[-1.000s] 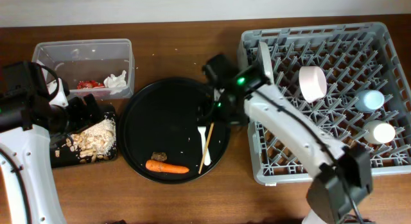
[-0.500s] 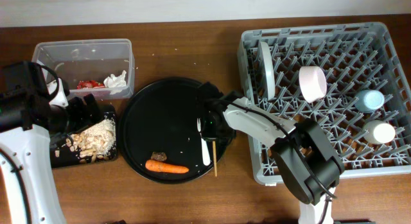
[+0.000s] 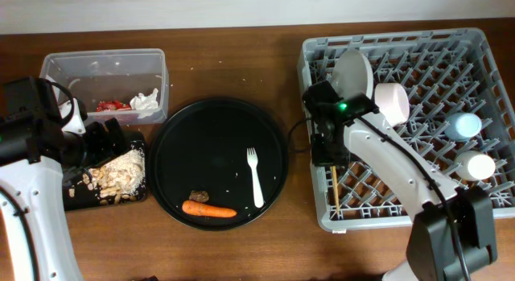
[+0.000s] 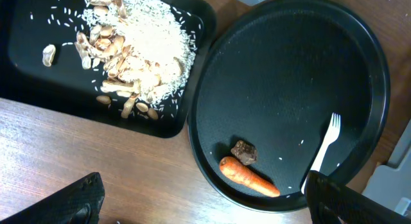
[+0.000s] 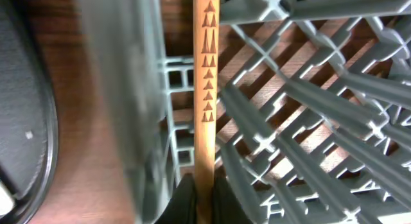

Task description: Sort waste into correct bins and load items into the dishwasher rack

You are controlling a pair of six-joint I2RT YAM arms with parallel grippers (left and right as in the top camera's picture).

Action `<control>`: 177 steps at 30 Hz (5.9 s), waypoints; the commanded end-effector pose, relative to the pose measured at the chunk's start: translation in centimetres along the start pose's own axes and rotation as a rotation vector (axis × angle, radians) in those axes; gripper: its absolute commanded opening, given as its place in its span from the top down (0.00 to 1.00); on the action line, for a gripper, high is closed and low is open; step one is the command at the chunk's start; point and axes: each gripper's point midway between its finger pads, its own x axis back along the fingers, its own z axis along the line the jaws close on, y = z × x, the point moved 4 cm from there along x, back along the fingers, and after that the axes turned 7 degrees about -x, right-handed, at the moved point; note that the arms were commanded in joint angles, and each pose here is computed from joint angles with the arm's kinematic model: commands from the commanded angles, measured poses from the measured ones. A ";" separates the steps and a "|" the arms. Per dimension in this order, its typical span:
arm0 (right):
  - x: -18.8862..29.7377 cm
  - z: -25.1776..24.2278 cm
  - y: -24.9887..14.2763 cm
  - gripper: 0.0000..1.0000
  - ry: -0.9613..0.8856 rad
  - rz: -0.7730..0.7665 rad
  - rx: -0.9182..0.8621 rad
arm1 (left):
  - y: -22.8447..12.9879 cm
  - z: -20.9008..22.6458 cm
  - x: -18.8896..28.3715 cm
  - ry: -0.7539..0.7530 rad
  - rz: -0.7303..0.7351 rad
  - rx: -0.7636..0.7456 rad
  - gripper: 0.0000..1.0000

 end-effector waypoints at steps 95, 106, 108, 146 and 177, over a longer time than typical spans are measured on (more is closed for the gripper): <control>11.3 -16.2 3.9 0.59 0.085 -0.111 -0.322 | -16.2 -9.2 -19.2 0.034 0.264 0.344 0.01; 11.3 -16.2 3.9 0.59 0.088 -0.111 -0.321 | -17.2 -8.2 -21.7 0.132 0.323 0.342 0.55; 11.3 -16.2 3.9 0.59 0.088 -0.111 -0.321 | -17.2 -8.2 -21.8 0.133 0.324 0.342 0.58; 11.4 -16.2 3.9 0.59 0.089 -0.112 -0.321 | 4.2 12.2 -11.0 0.259 -0.112 0.651 0.13; 11.3 -16.2 3.6 0.59 0.086 -0.099 -0.320 | -12.8 -8.0 -22.0 0.088 0.271 0.210 0.79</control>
